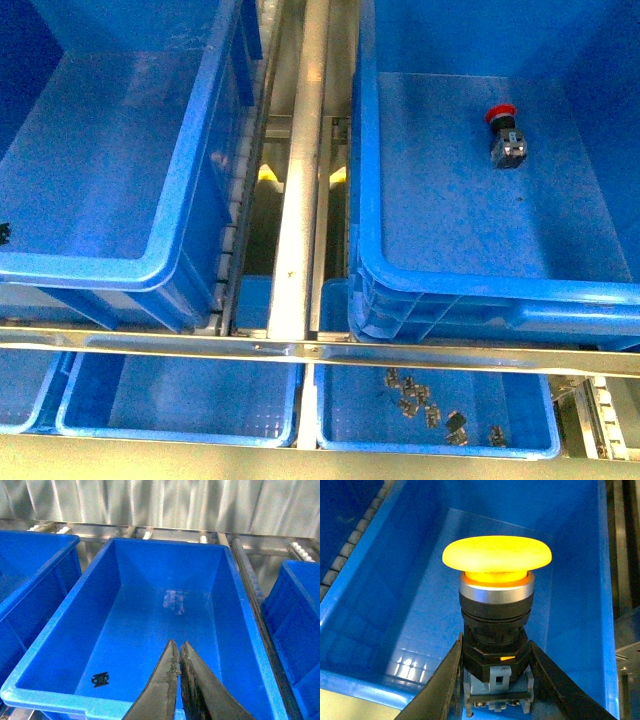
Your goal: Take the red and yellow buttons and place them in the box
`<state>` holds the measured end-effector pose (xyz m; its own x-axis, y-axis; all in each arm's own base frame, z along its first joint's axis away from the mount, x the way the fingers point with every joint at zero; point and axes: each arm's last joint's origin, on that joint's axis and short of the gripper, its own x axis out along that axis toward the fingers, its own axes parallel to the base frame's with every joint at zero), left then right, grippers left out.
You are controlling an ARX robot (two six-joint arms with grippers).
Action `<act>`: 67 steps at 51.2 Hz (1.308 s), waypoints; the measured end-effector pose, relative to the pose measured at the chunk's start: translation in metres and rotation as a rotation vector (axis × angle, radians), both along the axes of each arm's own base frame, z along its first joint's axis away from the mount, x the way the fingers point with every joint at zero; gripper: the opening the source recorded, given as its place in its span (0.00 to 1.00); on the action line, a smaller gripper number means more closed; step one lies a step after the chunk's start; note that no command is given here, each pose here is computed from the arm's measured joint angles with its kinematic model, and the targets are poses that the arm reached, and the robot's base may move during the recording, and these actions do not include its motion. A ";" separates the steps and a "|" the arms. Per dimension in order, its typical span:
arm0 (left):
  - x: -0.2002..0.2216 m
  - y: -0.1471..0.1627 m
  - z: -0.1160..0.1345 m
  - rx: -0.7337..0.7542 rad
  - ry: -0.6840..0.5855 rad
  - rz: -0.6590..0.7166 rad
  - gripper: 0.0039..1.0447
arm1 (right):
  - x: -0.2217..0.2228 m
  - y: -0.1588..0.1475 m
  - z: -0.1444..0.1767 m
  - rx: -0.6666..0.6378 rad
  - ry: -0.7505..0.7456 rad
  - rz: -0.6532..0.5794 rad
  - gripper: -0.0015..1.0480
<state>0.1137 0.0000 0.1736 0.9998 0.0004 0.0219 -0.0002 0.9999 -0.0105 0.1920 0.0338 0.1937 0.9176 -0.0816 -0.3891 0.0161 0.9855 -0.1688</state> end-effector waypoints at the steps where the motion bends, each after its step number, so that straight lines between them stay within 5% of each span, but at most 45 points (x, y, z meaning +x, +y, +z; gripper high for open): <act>1: 0.000 0.000 0.000 0.000 0.000 0.000 0.02 | 0.000 0.000 0.000 0.001 0.000 -0.001 0.26; 37: -0.016 0.000 -0.004 0.000 0.016 0.000 0.04 | 0.002 0.006 -0.005 0.035 0.000 -0.027 0.26; 54: -0.016 0.000 -0.004 0.000 0.016 0.000 0.51 | 0.042 0.010 -0.033 0.070 0.041 -0.052 0.26; 67: -0.016 0.000 -0.004 0.000 0.016 0.000 0.94 | 0.144 0.020 -0.066 0.057 0.088 -0.108 0.26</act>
